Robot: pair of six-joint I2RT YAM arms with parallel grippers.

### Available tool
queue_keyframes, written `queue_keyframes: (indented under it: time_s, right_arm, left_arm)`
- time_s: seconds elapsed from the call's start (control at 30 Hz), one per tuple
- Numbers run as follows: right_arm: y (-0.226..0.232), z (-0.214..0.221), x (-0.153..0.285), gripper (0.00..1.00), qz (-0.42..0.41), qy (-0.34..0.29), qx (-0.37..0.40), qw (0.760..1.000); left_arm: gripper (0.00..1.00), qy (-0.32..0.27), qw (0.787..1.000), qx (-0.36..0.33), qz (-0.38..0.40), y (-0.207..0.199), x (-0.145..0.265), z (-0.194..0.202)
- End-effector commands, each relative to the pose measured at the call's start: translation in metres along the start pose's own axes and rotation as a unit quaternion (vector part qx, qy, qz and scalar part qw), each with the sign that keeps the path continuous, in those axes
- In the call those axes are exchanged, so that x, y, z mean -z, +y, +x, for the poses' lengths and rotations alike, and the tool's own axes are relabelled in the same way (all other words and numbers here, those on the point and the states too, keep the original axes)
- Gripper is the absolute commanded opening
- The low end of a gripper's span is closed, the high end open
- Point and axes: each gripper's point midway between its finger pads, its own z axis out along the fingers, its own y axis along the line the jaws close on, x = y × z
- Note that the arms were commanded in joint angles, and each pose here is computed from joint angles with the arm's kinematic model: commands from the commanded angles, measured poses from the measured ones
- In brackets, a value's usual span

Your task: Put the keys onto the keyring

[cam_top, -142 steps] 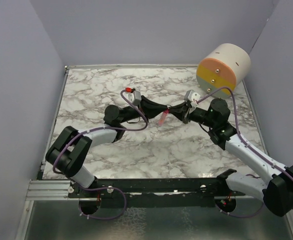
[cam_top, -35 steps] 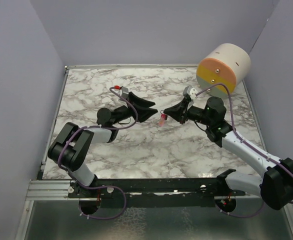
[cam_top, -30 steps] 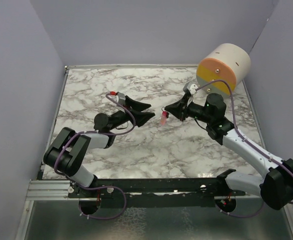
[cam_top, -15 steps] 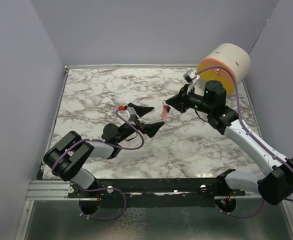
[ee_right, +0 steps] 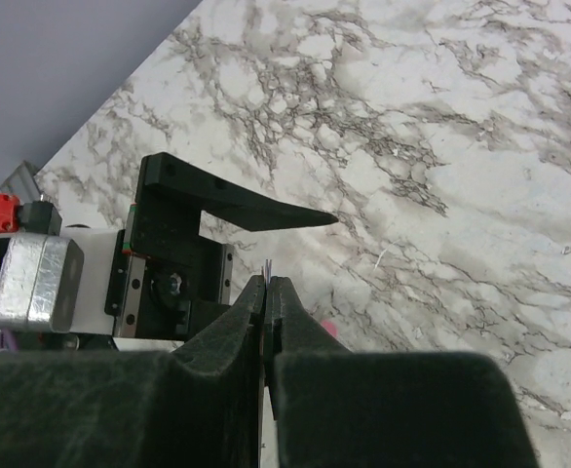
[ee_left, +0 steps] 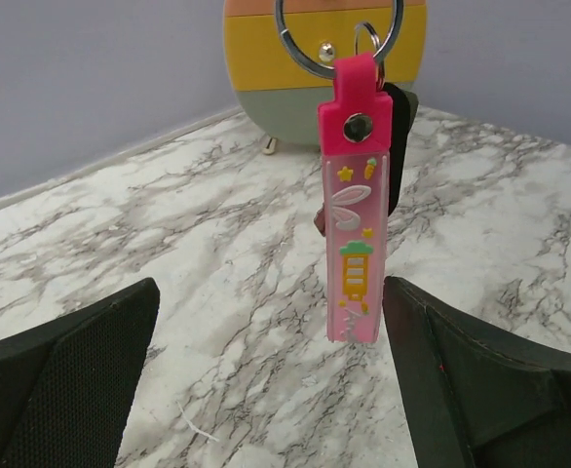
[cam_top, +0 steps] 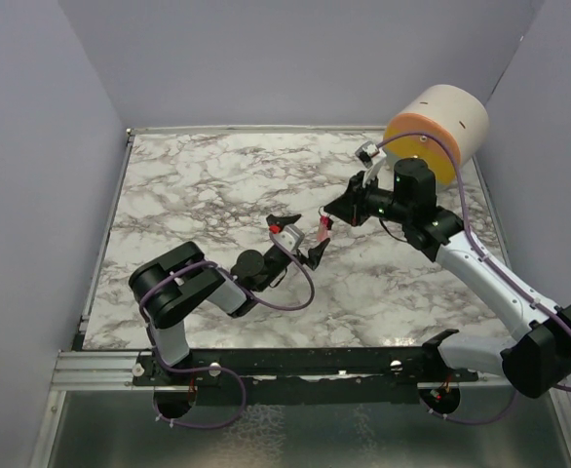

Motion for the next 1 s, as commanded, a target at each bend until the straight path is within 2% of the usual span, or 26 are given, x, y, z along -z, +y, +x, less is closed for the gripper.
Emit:
queue_keyframes:
  time_s: [0.0, 0.17, 0.47, 0.6, 0.7, 0.97]
  right_arm:
    - [0.006, 0.007, 0.003, 0.01, -0.008, 0.005, -0.009, 1.000]
    - [0.004, 0.014, 0.000, 0.01, -0.008, 0.013, -0.016, 1.000]
    - [0.003, 0.020, 0.001, 0.01, -0.004, 0.012, -0.026, 1.000]
    - [0.003, 0.019, 0.004, 0.01, -0.002, 0.009, -0.025, 1.000]
    - [0.004, 0.017, 0.005, 0.01, -0.002, 0.006, -0.025, 1.000]
    - [0.005, 0.019, 0.008, 0.01, -0.002, 0.007, -0.026, 1.000]
  left_arm:
    - [0.99, -0.118, 0.992, -0.029, -0.038, 0.004, -0.017, -0.058]
    - [0.99, -0.130, 0.990, -0.048, -0.009, -0.017, -0.021, -0.066]
    - [0.97, -0.147, 0.988, -0.042, -0.024, -0.020, -0.024, -0.081]
    - [0.83, -0.156, 0.987, -0.033, -0.024, -0.020, -0.021, -0.090]
    - [0.67, -0.160, 0.986, -0.036, -0.018, -0.022, -0.020, -0.092]
    - [0.64, -0.169, 0.985, -0.034, 0.002, -0.029, -0.017, -0.100]
